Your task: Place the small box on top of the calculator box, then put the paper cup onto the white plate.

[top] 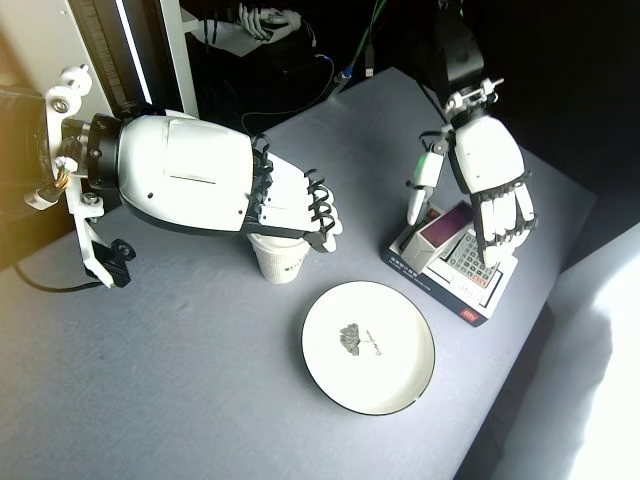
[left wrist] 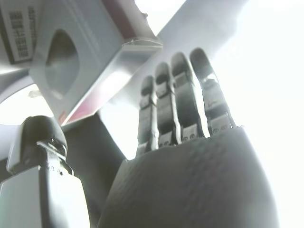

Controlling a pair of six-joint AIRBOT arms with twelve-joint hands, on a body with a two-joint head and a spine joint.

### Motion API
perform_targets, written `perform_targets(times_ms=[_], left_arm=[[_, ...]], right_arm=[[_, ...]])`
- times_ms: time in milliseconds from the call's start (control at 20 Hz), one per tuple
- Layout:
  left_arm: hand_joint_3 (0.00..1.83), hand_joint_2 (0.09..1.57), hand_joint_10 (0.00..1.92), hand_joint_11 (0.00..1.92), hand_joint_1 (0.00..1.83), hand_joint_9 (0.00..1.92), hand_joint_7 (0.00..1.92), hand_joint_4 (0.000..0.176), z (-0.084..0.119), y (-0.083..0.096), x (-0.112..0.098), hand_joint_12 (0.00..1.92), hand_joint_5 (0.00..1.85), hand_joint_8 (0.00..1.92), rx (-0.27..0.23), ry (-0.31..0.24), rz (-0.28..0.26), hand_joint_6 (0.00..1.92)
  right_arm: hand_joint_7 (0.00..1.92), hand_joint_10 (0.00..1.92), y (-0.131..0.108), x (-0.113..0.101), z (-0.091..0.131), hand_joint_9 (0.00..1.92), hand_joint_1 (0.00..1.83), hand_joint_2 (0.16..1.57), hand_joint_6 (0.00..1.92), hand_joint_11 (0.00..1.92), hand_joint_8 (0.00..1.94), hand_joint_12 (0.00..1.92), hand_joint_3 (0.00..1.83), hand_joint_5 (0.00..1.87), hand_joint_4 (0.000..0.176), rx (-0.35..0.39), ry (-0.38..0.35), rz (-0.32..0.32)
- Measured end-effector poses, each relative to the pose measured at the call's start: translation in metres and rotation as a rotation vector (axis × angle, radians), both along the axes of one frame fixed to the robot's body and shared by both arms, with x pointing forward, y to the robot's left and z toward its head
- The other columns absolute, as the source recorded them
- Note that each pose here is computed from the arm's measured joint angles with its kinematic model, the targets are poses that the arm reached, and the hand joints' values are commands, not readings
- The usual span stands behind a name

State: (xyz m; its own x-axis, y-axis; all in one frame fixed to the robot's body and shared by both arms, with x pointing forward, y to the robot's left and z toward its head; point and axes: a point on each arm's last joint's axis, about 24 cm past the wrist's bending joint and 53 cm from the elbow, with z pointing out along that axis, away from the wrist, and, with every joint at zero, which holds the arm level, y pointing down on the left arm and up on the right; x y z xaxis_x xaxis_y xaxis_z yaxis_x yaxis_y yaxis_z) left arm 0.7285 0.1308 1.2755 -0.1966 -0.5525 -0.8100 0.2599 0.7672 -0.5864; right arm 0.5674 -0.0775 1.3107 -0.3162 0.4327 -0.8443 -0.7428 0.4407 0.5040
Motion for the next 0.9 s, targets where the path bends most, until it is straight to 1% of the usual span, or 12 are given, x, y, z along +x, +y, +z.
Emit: perform_targets(times_ms=[50, 150, 200, 250, 300, 350, 450, 550, 650, 700, 800, 900], left_arm=[[0.0, 0.95, 0.0, 0.0, 0.19, 0.18, 0.2, 0.0, 0.0, 0.0, -0.005, 0.45, 0.15, 0.0, -0.003, 0.002, -0.004, 0.0], [0.0, 0.94, 0.01, 0.0, 0.16, 0.2, 0.22, 0.0, 0.001, -0.003, -0.013, 0.51, 0.18, 0.01, -0.001, 0.0, -0.023, 0.01], [0.0, 0.93, 0.01, 0.0, 0.18, 0.21, 0.23, 0.0, 0.002, -0.003, -0.017, 0.51, 0.2, 0.01, 0.0, -0.007, -0.034, 0.01], [0.0, 0.93, 0.0, 0.0, 0.17, 0.2, 0.23, 0.0, 0.003, -0.001, -0.027, 0.47, 0.19, 0.0, 0.003, -0.018, -0.053, 0.0], [0.0, 0.93, 0.0, 0.0, 0.19, 0.17, 0.21, 0.0, 0.003, -0.002, -0.031, 0.39, 0.16, 0.0, 0.004, -0.022, -0.067, 0.0], [0.0, 0.93, 0.0, 0.0, 0.17, 0.17, 0.21, 0.0, -0.001, -0.003, -0.037, 0.38, 0.16, 0.0, 0.001, -0.015, -0.088, 0.01], [0.0, 0.95, 0.0, 0.0, 0.16, 0.18, 0.21, 0.0, -0.015, -0.002, -0.053, 0.42, 0.18, 0.0, 0.009, 0.01, -0.135, 0.01], [0.01, 0.97, 0.0, 0.0, 0.18, 0.19, 0.21, 0.0, -0.024, -0.001, -0.069, 0.46, 0.18, 0.0, 0.012, 0.026, -0.18, 0.0], [0.01, 0.98, 0.01, 0.0, 0.16, 0.2, 0.23, 0.0, -0.029, -0.005, -0.084, 0.52, 0.21, 0.0, 0.032, 0.018, -0.235, 0.01], [0.0, 0.98, 0.01, 0.0, 0.18, 0.22, 0.25, 0.0, -0.034, -0.005, -0.093, 0.53, 0.23, 0.01, 0.051, 0.022, -0.264, 0.01], [0.0, 0.99, 0.01, 0.0, 0.2, 0.27, 0.31, 0.0, -0.039, -0.002, -0.106, 0.64, 0.29, 0.01, 0.081, 0.027, -0.303, 0.01], [0.0, 1.0, 0.01, 0.0, 0.18, 0.26, 0.3, 0.0, -0.039, -0.003, -0.116, 0.58, 0.28, 0.01, 0.103, 0.0, -0.349, 0.0]], right_arm=[[0.0, 0.0, 0.003, 0.0, -0.001, 0.0, 0.54, 0.72, 0.0, 0.0, 0.0, 0.0, 0.0, 0.0, 0.0, 0.001, 0.009, 0.007], [0.0, 0.0, 0.008, 0.001, -0.004, 0.0, 0.6, 0.7, 0.0, 0.0, 0.0, 0.0, 0.0, 0.0, 0.0, 0.01, 0.05, 0.022], [0.0, 0.0, 0.009, 0.002, -0.004, 0.0, 0.63, 0.72, 0.0, 0.0, 0.0, 0.0, 0.0, 0.0, 0.0, 0.017, 0.064, 0.03], [0.0, 0.0, 0.013, 0.006, -0.006, 0.0, 0.64, 0.72, 0.0, 0.0, 0.0, 0.0, 0.0, 0.0, 0.0, 0.021, 0.084, 0.042], [0.0, 0.0, 0.015, 0.008, -0.009, 0.0, 0.68, 0.72, 0.0, 0.0, 0.0, 0.0, 0.0, 0.0, 0.0, 0.022, 0.104, 0.048], [0.0, 0.0, 0.017, 0.012, -0.015, 0.0, 0.71, 0.72, 0.0, 0.0, 0.0, 0.0, 0.0, 0.0, 0.0, 0.012, 0.129, 0.048], [0.0, 0.0, 0.021, 0.013, -0.024, 0.0, 0.74, 0.77, 0.0, 0.0, 0.0, 0.0, 0.01, 0.0, 0.0, -0.028, 0.131, 0.046], [0.0, 0.0, 0.025, 0.012, -0.027, 0.0, 0.87, 0.8, 0.0, 0.0, 0.0, 0.0, 0.02, 0.0, 0.0, -0.03, 0.148, 0.055], [0.0, 0.0, 0.029, 0.011, -0.028, 0.0, 0.99, 0.81, 0.0, 0.0, 0.0, 0.0, 0.02, 0.0, 0.0, -0.032, 0.151, 0.064], [0.0, 0.0, 0.032, 0.012, -0.03, 0.0, 1.06, 0.84, 0.0, 0.0, 0.0, 0.0, 0.03, 0.0, 0.0, -0.034, 0.154, 0.067], [0.0, 0.0, 0.035, 0.017, -0.036, 0.0, 1.09, 0.87, 0.0, 0.0, 0.0, 0.0, 0.04, 0.0, 0.0, -0.037, 0.187, 0.06], [0.0, 0.0, 0.034, 0.021, -0.039, 0.0, 1.05, 0.88, 0.0, 0.0, 0.0, 0.0, 0.04, 0.0, 0.0, -0.039, 0.215, 0.045]])
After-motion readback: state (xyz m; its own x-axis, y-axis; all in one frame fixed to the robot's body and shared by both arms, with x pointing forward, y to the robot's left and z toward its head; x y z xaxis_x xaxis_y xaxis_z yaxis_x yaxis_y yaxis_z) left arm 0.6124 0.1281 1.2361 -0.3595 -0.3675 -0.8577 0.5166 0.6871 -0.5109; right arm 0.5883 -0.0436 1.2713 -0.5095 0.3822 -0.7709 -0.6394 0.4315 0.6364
